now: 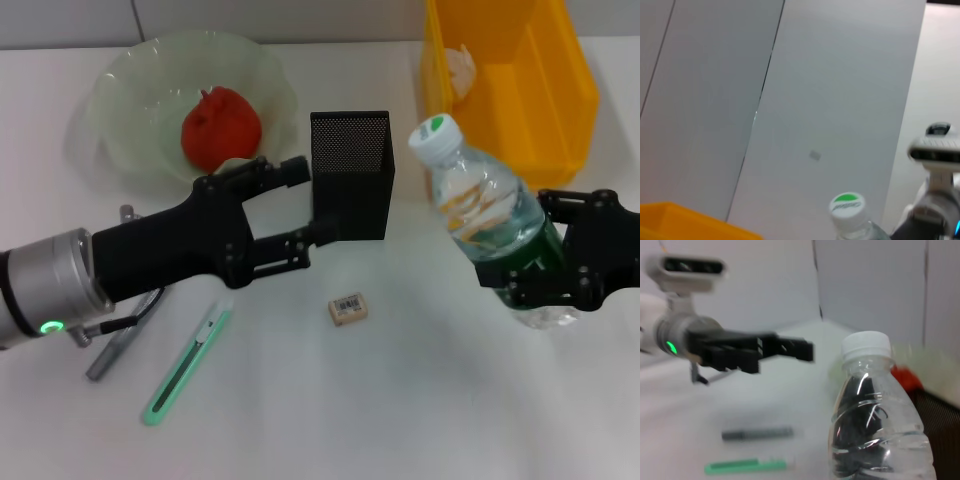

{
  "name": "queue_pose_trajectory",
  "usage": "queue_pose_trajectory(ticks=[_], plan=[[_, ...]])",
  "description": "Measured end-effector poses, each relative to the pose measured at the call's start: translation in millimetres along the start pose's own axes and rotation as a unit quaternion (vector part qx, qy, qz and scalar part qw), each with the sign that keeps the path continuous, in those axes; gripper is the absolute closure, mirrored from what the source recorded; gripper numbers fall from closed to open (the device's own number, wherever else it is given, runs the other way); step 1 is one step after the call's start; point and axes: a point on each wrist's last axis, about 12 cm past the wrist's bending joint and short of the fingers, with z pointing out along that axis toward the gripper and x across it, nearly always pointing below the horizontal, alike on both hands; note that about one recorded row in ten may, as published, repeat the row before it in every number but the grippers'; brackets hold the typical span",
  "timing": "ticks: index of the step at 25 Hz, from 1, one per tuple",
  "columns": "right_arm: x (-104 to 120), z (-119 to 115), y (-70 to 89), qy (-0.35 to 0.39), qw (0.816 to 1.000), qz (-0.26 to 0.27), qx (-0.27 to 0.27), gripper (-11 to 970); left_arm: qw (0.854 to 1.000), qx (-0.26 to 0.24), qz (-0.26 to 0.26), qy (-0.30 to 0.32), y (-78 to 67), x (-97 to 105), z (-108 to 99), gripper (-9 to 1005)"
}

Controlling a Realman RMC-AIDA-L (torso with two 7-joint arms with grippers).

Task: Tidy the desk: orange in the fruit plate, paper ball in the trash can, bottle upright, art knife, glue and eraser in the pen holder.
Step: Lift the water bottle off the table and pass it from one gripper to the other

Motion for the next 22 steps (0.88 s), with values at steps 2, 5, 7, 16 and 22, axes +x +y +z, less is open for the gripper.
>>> queue_pose_trajectory(ticks=[2, 5, 7, 16, 22], plan=[[13, 4, 3.1, -0.063, 0.997, -0.042, -0.004, 194, 0.999, 0.013, -0.032, -0.017, 3.3, -7, 11, 186], [22, 7, 5.0, -0.103, 0.992, -0.075, 0.002, 195, 0.998, 0.034, -0.045, -0.023, 3.8, -13, 17, 186], [35, 11, 7.5, -0.144, 0.985, -0.094, 0.014, 195, 0.996, 0.066, -0.056, -0.031, 4.2, -23, 26, 186], [52, 32, 16.9, -0.214, 0.974, -0.074, -0.010, 195, 0.994, 0.091, -0.049, -0.039, 5.3, -31, 37, 186], [53, 57, 19.3, -0.229, 0.971, -0.062, -0.040, 195, 0.993, 0.094, -0.055, -0.045, 5.3, -31, 42, 186]])
